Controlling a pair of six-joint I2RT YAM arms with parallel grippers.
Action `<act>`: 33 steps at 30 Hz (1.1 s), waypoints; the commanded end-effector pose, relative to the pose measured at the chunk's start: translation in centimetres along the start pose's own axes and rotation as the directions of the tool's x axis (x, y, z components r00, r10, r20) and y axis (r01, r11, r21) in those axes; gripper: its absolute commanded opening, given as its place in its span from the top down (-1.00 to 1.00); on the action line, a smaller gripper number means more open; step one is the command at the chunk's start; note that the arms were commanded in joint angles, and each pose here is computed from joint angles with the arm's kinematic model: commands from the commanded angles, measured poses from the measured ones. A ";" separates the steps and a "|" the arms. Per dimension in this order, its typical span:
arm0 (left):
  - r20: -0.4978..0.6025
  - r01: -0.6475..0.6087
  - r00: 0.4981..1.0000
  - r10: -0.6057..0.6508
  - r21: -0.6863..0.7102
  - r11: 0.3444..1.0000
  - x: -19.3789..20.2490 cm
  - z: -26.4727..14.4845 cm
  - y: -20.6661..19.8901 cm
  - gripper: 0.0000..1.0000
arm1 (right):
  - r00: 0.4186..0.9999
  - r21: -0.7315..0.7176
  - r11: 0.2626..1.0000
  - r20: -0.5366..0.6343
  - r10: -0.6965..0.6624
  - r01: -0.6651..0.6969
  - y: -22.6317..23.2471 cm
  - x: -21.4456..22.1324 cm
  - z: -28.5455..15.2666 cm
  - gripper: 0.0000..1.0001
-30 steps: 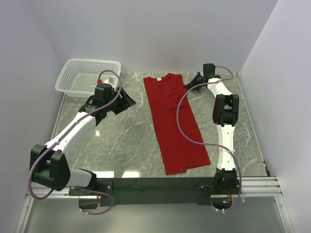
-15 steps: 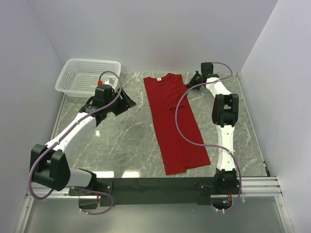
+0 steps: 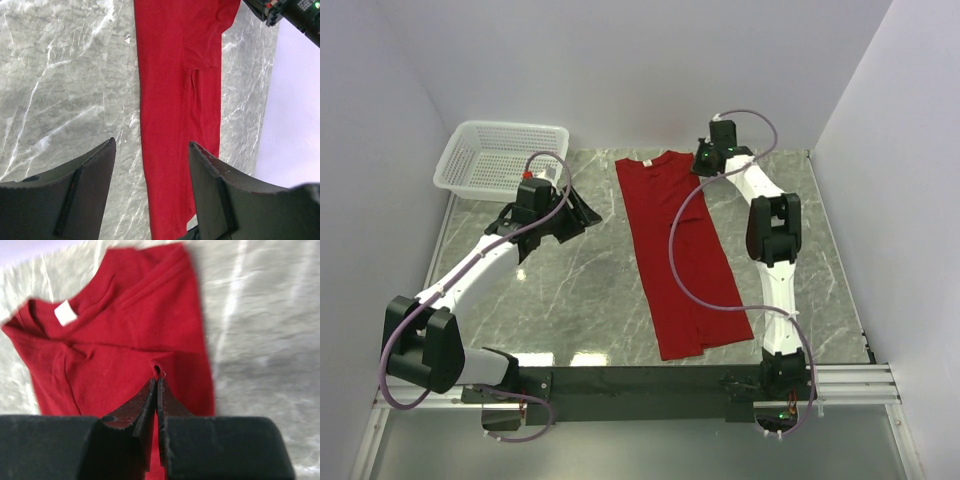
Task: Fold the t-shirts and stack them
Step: Fold the tshirt
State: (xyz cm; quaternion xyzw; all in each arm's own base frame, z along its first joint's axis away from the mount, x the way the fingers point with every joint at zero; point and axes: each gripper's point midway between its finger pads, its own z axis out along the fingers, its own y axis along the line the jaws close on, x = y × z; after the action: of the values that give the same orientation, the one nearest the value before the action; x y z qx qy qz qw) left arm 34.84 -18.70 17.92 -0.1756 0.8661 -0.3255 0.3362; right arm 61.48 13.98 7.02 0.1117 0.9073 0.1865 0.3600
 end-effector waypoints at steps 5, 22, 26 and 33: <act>0.020 -0.004 1.000 0.003 0.053 0.999 0.0 -0.8 -0.8 -0.30 | 0.949 0.050 0.955 0.108 -0.297 0.293 5.4 -1.3 -2.9 0.79; 0.032 -0.002 0.999 0.000 0.074 0.997 0.1 -1.4 -1.1 -0.30 | 0.868 -0.041 0.867 0.038 -0.495 0.496 10.4 3.3 -5.5 0.31; 0.047 -0.008 0.999 0.004 0.081 0.997 -0.2 -2.0 -1.3 -0.30 | 0.911 -0.110 0.904 0.061 -0.408 0.412 10.3 0.9 -7.5 0.31; 0.050 -0.001 0.999 -0.003 0.078 0.997 0.2 -2.5 -1.0 -0.30 | 0.964 -0.126 0.955 0.023 -0.266 0.267 6.0 -2.4 -6.5 0.36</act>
State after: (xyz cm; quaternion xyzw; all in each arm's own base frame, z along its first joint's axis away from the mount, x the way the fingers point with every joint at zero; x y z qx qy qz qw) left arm 33.17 -18.28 18.69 -0.1716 0.8562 -0.3389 0.3501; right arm 58.51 18.18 14.21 -0.0573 0.8991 0.1657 0.4011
